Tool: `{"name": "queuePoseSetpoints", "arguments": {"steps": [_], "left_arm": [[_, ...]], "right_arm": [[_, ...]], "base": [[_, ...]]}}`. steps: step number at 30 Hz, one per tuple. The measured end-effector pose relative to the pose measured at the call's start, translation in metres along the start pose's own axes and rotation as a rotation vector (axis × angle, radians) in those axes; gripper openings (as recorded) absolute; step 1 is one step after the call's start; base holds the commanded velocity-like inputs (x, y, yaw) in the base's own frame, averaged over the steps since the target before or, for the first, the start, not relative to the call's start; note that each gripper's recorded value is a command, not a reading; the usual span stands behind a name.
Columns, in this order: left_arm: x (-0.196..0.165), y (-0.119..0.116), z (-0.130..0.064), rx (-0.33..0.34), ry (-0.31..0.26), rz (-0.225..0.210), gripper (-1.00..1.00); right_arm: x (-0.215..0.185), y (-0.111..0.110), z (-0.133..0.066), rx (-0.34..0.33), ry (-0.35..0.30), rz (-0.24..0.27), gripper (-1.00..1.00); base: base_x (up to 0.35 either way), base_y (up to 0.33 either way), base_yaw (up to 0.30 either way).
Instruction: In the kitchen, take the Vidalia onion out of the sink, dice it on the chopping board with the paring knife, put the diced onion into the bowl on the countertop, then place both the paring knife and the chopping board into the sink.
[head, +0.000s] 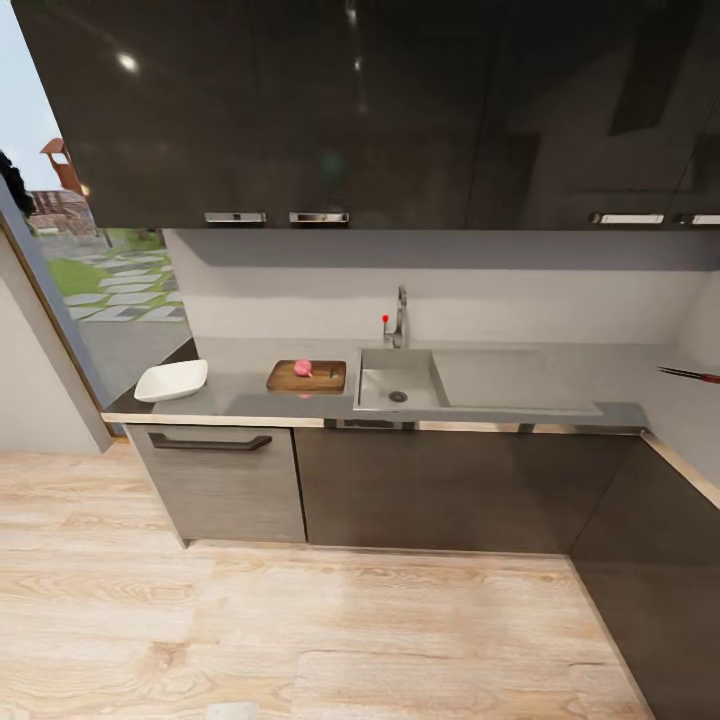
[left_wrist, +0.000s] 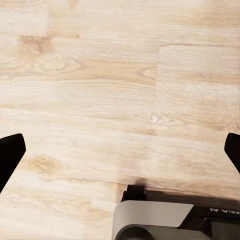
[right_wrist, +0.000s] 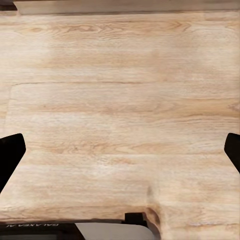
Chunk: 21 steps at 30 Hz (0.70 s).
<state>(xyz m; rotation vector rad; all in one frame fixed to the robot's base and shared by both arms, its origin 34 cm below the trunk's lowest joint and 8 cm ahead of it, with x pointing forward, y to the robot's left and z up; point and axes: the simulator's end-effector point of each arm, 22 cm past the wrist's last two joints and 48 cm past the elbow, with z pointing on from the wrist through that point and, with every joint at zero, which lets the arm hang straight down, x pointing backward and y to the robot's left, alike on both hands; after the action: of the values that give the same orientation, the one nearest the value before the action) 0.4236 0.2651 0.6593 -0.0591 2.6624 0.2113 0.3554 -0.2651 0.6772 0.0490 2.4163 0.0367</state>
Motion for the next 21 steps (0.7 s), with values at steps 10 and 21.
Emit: {"name": "queuePoseSetpoints", "arguments": {"steps": [10, 21], "left_arm": [[-0.0001, 0.0, 0.0, 0.0, 0.0, 0.0, 1.0], [0.0004, 0.0, -0.0001, 0.0, 0.001, 0.0, 1.0]], "right_arm": [[0.0001, 0.0002, 0.0, -0.001, 0.0, -0.001, 1.0], [0.0006, 0.0005, -0.0001, -0.002, 0.001, -0.002, 1.0]], "base": [[0.0, 0.0, 0.0], [0.0, 0.0, 0.0]]}}
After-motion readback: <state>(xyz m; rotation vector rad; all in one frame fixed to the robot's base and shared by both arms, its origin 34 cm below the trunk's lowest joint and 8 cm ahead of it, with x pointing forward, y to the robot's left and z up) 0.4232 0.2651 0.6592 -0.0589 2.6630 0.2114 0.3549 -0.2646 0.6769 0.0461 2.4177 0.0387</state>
